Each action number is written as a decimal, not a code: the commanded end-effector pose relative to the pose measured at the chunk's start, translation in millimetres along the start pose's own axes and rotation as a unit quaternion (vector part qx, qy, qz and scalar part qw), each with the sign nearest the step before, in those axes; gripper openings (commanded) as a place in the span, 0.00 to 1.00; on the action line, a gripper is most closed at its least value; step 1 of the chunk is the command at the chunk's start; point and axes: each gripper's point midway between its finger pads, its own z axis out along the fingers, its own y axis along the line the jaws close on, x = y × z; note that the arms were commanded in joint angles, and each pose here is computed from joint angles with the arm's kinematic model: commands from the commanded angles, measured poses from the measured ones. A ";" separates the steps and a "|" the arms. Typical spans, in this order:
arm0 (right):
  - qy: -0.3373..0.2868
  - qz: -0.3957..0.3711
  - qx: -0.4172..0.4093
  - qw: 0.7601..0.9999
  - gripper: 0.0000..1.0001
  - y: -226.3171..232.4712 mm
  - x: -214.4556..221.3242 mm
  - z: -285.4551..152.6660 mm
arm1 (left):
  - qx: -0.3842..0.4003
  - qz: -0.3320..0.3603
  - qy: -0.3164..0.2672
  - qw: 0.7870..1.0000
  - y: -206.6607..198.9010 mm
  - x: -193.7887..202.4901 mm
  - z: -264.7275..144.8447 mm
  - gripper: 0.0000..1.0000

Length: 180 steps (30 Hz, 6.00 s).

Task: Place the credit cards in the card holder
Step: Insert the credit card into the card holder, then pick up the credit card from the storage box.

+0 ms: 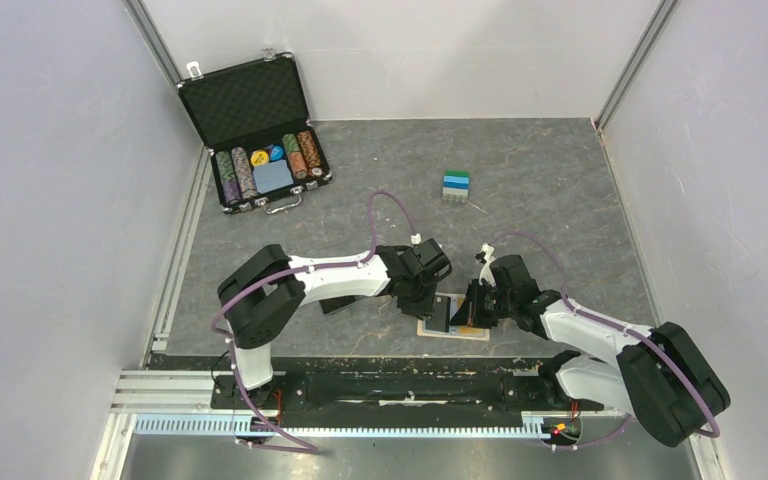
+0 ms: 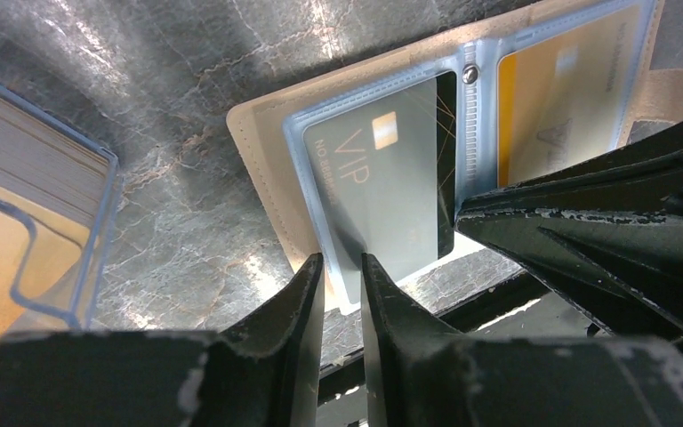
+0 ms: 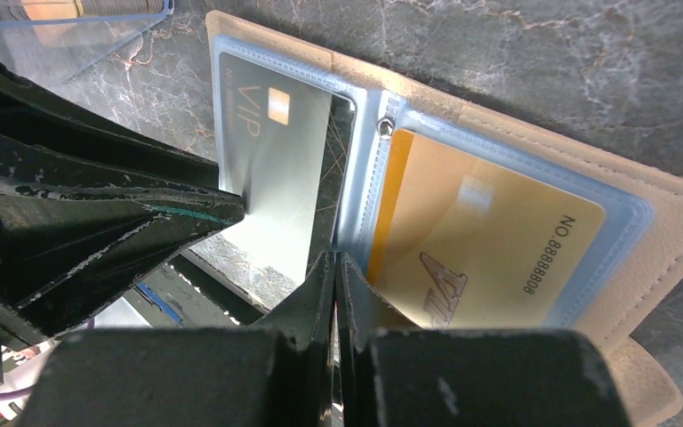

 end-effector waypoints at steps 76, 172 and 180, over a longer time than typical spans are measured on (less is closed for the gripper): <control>-0.139 -0.119 -0.007 0.983 0.39 93.6 -107.5 -74.1 | 0.217 -0.091 -0.127 0.963 14.4 -57.8 -115.7 0.61; 0.083 -0.225 -0.124 0.963 0.28 227.0 -39.3 150.6 | -0.168 -0.101 -0.100 0.975 206.9 -16.5 -164.3 0.09; 0.079 -0.225 -0.134 0.962 0.00 240.1 -39.4 141.8 | -0.193 -0.109 -0.078 0.972 217.4 -5.2 -156.0 0.13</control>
